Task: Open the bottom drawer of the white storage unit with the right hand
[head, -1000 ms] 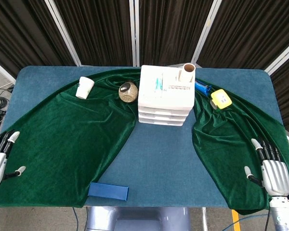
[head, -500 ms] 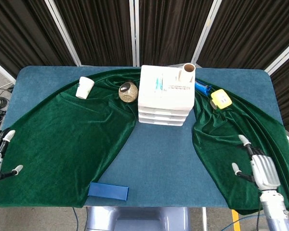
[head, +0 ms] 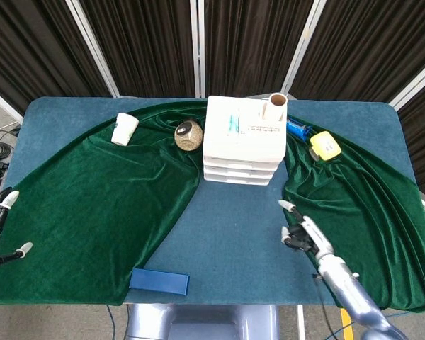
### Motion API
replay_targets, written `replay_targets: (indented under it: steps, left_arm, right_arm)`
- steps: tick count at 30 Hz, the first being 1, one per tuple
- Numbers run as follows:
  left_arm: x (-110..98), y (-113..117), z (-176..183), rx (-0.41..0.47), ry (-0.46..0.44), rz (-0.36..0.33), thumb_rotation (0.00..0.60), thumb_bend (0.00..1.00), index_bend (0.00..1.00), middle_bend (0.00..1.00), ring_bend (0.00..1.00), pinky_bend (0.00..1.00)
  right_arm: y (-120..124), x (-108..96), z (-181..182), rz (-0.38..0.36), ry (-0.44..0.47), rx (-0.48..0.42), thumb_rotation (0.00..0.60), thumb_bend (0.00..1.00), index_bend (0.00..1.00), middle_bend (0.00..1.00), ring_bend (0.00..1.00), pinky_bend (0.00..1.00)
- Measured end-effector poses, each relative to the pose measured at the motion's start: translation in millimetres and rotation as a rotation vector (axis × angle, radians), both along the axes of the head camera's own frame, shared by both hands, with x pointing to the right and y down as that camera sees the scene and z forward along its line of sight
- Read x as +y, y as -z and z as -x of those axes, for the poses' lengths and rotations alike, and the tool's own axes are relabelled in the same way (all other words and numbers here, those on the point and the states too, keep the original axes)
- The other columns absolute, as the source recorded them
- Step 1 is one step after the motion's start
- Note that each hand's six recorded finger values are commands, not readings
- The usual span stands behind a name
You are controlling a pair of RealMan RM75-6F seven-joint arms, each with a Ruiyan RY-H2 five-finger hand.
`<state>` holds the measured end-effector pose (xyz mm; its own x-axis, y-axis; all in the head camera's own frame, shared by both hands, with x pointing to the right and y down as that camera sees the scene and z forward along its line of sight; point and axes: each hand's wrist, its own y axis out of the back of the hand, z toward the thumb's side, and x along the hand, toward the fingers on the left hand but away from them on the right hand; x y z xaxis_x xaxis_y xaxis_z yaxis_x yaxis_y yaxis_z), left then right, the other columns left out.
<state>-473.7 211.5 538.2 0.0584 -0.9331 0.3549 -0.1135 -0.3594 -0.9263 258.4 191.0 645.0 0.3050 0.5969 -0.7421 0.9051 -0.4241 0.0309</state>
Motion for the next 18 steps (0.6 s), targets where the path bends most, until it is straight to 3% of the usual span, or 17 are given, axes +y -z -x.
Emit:
replay_targets:
  steps: [5, 18]
  left_arm:
    - [0.0, 2.3, 0.4, 0.007, -0.001, -0.009, 0.600, 0.04, 0.00, 0.00, 0.00, 0.00]
    - [-2.8, 2.4, 6.5, 0.020, 0.021, -0.004, 0.600, 0.04, 0.00, 0.00, 0.00, 0.00]
  right_arm:
    - [-28.2, -10.9, 28.1, 0.069, -0.077, -0.103, 0.600, 0.66, 0.11, 0.91, 0.94, 0.81]
    - [-74.6, -15.1, 78.1, 0.163, -0.189, -0.212, 0.600, 0.66, 0.16, 0.91, 0.94, 0.81]
